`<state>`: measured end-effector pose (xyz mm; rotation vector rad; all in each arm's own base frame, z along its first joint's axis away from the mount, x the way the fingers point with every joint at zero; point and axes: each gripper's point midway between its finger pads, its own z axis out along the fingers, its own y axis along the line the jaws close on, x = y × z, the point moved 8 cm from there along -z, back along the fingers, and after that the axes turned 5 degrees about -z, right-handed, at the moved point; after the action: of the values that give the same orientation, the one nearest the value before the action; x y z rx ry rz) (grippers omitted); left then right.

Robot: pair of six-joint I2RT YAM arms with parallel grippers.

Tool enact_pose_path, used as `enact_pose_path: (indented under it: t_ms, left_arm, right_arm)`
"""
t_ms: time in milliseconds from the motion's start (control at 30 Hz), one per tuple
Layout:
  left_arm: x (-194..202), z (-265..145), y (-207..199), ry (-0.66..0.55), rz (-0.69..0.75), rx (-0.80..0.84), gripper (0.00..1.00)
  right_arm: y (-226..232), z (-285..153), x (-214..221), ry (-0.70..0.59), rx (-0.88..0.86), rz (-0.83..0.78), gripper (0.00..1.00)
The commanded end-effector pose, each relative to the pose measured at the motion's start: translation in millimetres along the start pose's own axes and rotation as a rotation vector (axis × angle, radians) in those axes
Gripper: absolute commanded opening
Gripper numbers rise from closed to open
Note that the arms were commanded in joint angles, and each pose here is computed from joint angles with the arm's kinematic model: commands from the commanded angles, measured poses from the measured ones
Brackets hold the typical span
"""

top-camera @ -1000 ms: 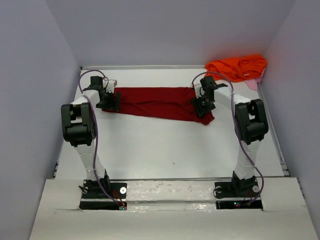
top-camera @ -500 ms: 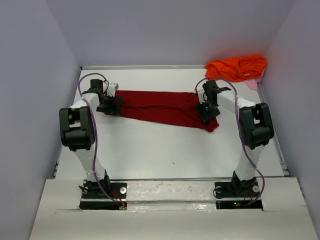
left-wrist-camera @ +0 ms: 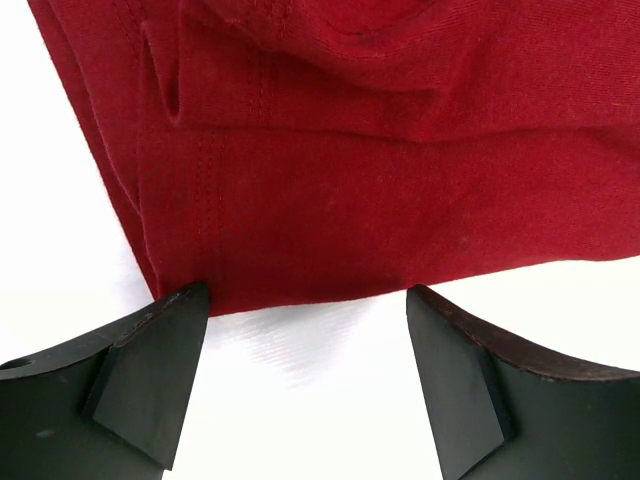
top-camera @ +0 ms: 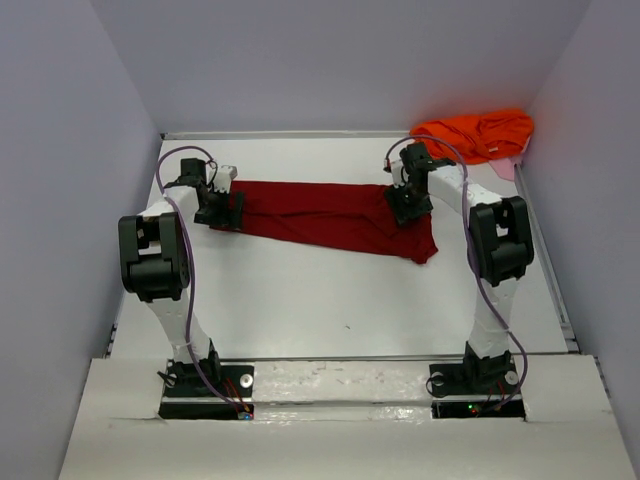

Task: Fold and stack the t-shirts
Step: Fold the one-third-folded T-shirt at the center of the board.

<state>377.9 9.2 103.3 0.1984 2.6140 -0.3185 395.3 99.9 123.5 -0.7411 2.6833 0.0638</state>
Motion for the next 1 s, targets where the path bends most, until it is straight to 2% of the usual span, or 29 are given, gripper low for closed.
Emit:
enact_pose_path:
  t_ms: [0,267,367,400,500,833,900,967]
  left_arm:
    - [-4,-13,-7,-0.031,0.007,0.009,0.89]
    - [-6,-14,-14,-0.035,0.018,0.016,0.89]
    - [-5,-15,-13,-0.033,0.019,0.013,0.89]
    - [-5,-14,-14,-0.033,0.02,0.014,0.89]
    - [-3,-12,-14,-0.028,0.022,0.012,0.89]
    - [0,-6,-16,-0.009,0.028,0.018,0.89]
    - [0,-6,-18,-0.009,0.033,0.021,0.89]
    - [0,-6,-17,-0.009,0.032,0.018,0.89]
  right_arm:
    - [-7,9,-14,-0.015,0.019,0.011,0.61]
    - [-20,24,-34,-0.034,0.084,-0.001,0.59]
    - [-20,24,-37,-0.041,0.078,-0.002,0.3]
    - [-20,22,-37,-0.044,0.077,0.0,0.16]
    - [-21,11,-37,-0.059,0.09,-0.008,0.08]
    - [-21,-21,-36,-0.1,0.123,-0.026,0.05]
    - [-22,-27,-38,-0.11,0.133,-0.027,0.0]
    - [-23,-31,-40,-0.12,0.136,-0.027,0.0]
